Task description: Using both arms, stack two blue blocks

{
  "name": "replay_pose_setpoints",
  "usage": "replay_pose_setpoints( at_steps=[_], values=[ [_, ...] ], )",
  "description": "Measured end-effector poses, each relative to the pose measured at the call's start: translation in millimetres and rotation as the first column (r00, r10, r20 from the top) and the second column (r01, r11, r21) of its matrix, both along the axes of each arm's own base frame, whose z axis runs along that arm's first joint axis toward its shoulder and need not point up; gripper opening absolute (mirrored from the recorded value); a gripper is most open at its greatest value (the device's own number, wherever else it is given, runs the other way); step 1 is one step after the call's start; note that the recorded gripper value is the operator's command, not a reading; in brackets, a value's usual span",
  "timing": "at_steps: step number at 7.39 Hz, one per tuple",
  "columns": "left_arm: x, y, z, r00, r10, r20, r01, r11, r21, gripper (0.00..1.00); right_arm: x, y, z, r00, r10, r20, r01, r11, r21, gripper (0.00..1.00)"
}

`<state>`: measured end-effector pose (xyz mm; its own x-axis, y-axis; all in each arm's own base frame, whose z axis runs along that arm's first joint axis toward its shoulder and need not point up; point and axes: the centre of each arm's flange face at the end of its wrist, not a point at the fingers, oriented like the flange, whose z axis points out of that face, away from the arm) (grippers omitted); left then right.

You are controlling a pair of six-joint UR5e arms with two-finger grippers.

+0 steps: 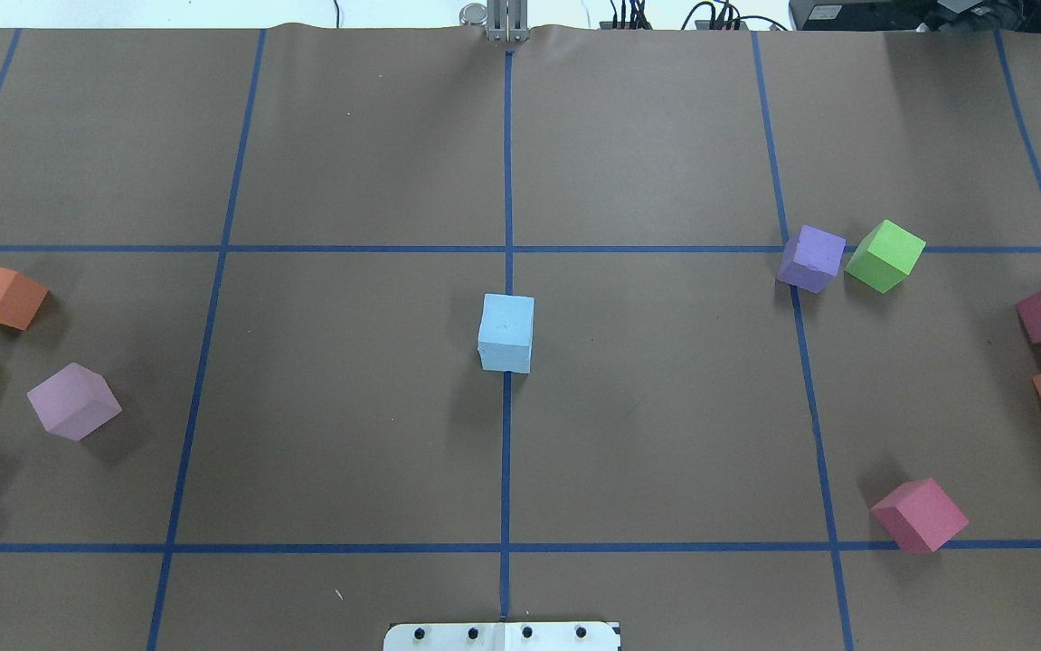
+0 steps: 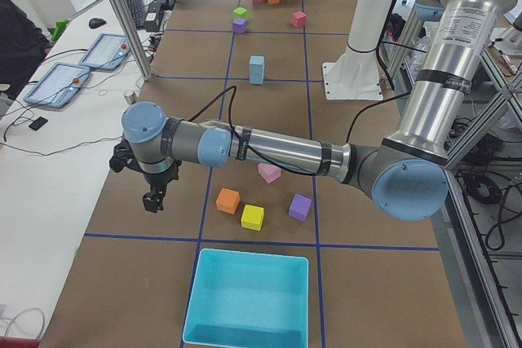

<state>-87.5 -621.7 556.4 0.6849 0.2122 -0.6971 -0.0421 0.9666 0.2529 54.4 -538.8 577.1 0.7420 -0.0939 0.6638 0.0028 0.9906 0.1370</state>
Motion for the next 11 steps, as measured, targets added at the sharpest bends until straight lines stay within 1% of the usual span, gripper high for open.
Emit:
replay_pose_setpoints(
  at_steps=[2,3,4,8,11],
  values=[
    [-6,1,6,1.0,-0.009,-0.001,0.009,1.0,-0.011,0.98,37,6,25,0.998,0.058,0.012,-0.057,0.996,-0.075,1.0],
    [-8,2,9,1.0,-0.01,-0.001,0.01,1.0,-0.014,0.98,46,9,36,0.997,0.072,0.017,-0.07,0.993,-0.096,1.0],
    [-11,4,11,1.0,-0.015,-0.002,0.015,1.0,-0.017,0.98,49,12,43,0.997,0.077,0.019,-0.074,0.992,-0.106,1.0],
    [-24,12,22,0.999,-0.037,-0.003,0.036,0.999,-0.04,0.98,51,14,52,0.997,0.076,0.017,-0.073,0.99,-0.118,1.0],
    [-25,13,42,0.999,-0.036,-0.005,0.035,0.997,-0.074,0.98,51,15,53,0.997,0.078,0.018,-0.075,0.99,-0.122,1.0]
  ],
)
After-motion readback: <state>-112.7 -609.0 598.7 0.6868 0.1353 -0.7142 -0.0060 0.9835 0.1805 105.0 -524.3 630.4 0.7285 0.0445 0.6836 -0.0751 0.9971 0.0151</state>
